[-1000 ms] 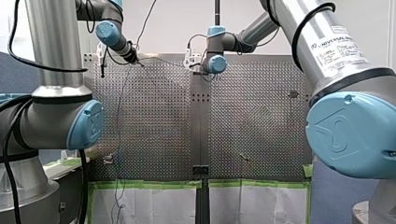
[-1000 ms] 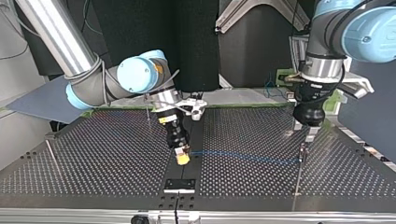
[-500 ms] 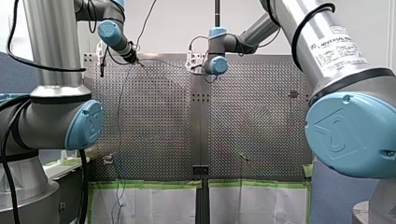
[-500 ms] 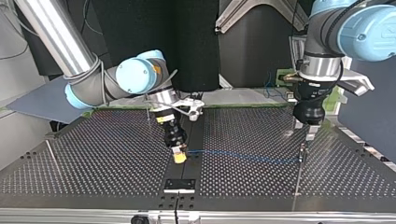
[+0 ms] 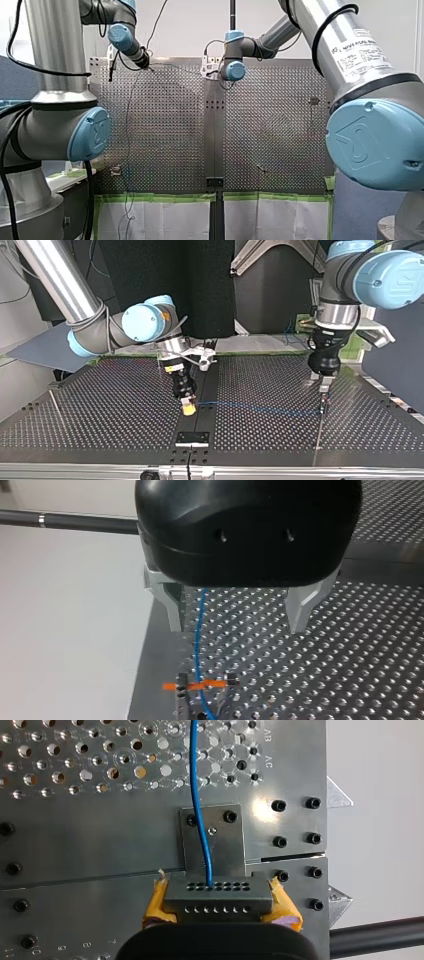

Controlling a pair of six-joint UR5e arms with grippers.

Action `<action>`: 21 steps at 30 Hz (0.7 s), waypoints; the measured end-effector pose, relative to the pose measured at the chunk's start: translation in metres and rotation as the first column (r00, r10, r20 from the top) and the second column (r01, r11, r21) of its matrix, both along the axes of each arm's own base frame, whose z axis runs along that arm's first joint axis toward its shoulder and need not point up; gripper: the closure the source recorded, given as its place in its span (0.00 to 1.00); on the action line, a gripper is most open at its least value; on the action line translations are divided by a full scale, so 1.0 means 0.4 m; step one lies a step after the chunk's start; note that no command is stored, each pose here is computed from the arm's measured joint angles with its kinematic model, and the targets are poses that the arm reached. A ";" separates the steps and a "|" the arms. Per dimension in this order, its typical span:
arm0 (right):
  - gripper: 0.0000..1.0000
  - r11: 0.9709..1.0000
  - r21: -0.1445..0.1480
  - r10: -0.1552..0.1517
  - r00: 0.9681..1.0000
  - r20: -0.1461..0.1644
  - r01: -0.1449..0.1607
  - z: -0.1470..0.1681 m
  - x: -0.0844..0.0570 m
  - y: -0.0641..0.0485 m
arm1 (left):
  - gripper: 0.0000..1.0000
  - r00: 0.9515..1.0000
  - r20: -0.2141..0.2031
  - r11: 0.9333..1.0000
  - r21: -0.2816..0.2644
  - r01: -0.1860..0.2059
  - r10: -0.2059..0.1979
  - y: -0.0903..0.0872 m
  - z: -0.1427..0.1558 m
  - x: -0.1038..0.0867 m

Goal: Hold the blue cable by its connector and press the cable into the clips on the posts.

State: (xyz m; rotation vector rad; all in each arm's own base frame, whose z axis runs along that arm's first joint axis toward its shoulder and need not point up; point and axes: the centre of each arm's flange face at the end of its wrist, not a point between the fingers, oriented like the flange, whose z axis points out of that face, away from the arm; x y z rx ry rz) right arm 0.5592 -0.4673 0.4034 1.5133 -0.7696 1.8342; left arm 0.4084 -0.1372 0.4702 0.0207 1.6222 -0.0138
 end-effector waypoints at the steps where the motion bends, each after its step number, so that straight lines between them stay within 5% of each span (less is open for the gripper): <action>1: 1.00 1.000 0.000 0.000 1.000 0.000 0.000 0.000 0.000 0.000 | 0.00 1.000 -0.002 1.000 0.009 0.000 0.000 -0.003 -0.002 0.002; 8: 1.00 1.000 0.001 0.002 1.000 0.002 -0.002 -0.001 0.003 0.002 | 0.00 1.000 0.017 0.998 0.052 0.020 -0.021 -0.046 0.015 0.027; 21: 1.00 1.000 0.005 0.006 1.000 0.002 -0.006 -0.004 0.004 0.003 | 0.00 0.998 0.051 1.000 0.012 0.022 -0.022 -0.174 0.016 0.111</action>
